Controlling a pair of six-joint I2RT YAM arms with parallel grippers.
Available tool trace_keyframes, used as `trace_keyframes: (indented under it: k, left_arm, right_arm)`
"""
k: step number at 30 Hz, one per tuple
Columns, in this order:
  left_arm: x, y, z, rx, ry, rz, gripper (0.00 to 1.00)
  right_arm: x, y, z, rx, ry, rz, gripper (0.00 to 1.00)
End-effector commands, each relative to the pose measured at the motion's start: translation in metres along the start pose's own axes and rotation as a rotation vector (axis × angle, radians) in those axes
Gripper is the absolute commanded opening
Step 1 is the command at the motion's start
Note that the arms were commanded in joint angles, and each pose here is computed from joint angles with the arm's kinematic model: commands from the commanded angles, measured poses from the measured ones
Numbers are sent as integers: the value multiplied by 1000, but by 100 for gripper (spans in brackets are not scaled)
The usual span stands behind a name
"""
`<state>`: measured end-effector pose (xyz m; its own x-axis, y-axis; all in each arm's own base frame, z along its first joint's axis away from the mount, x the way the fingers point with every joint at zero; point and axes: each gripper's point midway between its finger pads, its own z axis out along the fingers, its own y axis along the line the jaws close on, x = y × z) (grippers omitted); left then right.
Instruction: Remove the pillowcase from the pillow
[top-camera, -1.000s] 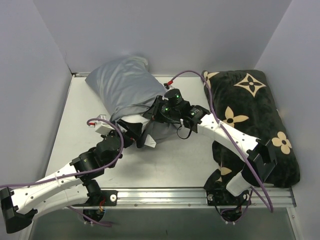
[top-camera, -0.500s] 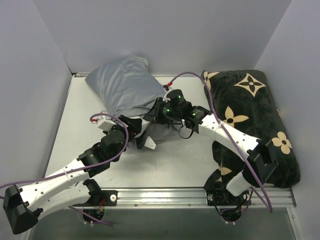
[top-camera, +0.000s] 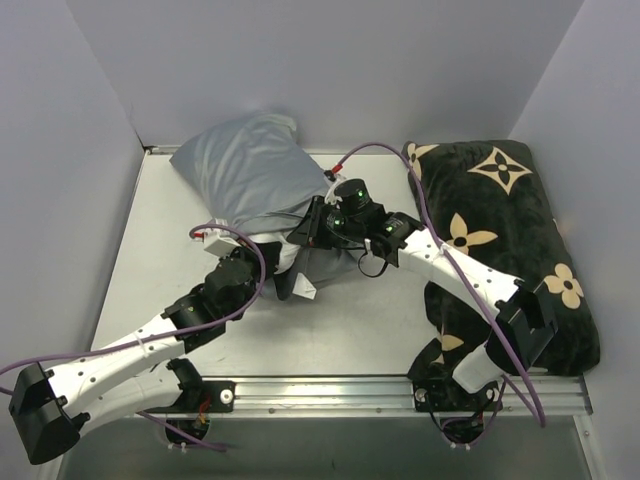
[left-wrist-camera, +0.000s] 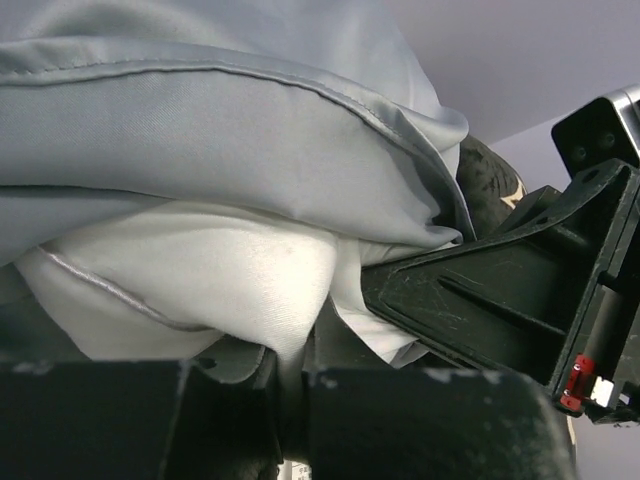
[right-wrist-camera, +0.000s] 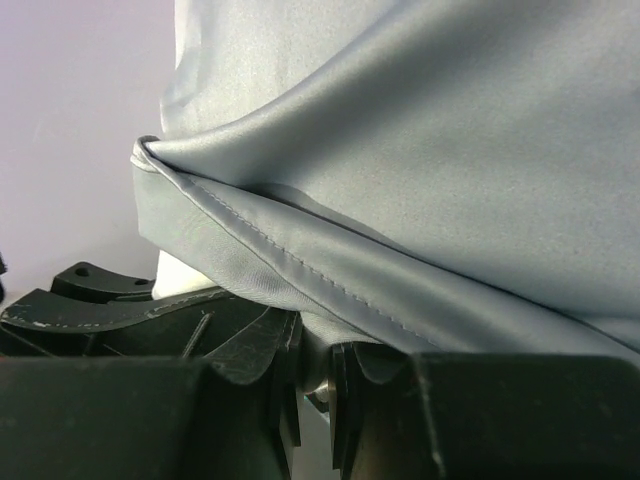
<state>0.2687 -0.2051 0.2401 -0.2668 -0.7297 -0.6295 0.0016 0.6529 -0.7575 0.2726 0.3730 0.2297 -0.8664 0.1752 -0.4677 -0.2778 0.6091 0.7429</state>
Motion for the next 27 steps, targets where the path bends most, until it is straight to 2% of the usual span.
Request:
trace_keyframes:
  k: [1, 3, 4, 5, 6, 8, 9, 12, 16, 22, 27]
  left_arm:
    - [-16, -17, 5, 44, -52, 9, 0]
    - [-17, -22, 4, 47, -48, 15, 0]
    - [-17, -22, 4, 44, -49, 27, 0]
    - [-16, -23, 4, 42, -46, 34, 0]
    - [-16, -24, 3, 45, -45, 37, 0]
    - [-14, -26, 3, 49, -38, 46, 0]
    - [-15, -27, 3, 50, -41, 44, 0]
    - [-15, -29, 2, 60, -33, 42, 0]
    - [-16, -32, -1, 72, -29, 44, 0]
    - [-17, -35, -3, 83, -25, 48, 0]
    - [-19, -37, -4, 89, -24, 51, 0]
  right_arm:
    - [3, 43, -38, -134, -5, -110, 0]
    - [5, 27, -40, -73, -13, -132, 2]
    - [3, 24, -45, -52, -30, -140, 13]
    - [-1, 11, -47, 15, -61, -144, 20]
    - [0, 3, -49, 46, -70, -159, 34]
    - [-5, -15, -56, 135, -107, -175, 47]
    - [-6, -20, -60, 164, -119, -183, 57]
    - [-10, -38, -75, 259, -160, -218, 71]
    - [-13, -50, -94, 318, -213, -237, 80]
    - [-18, -87, -98, 523, -221, -285, 82]
    - [-11, -104, -88, 580, -179, -323, 82]
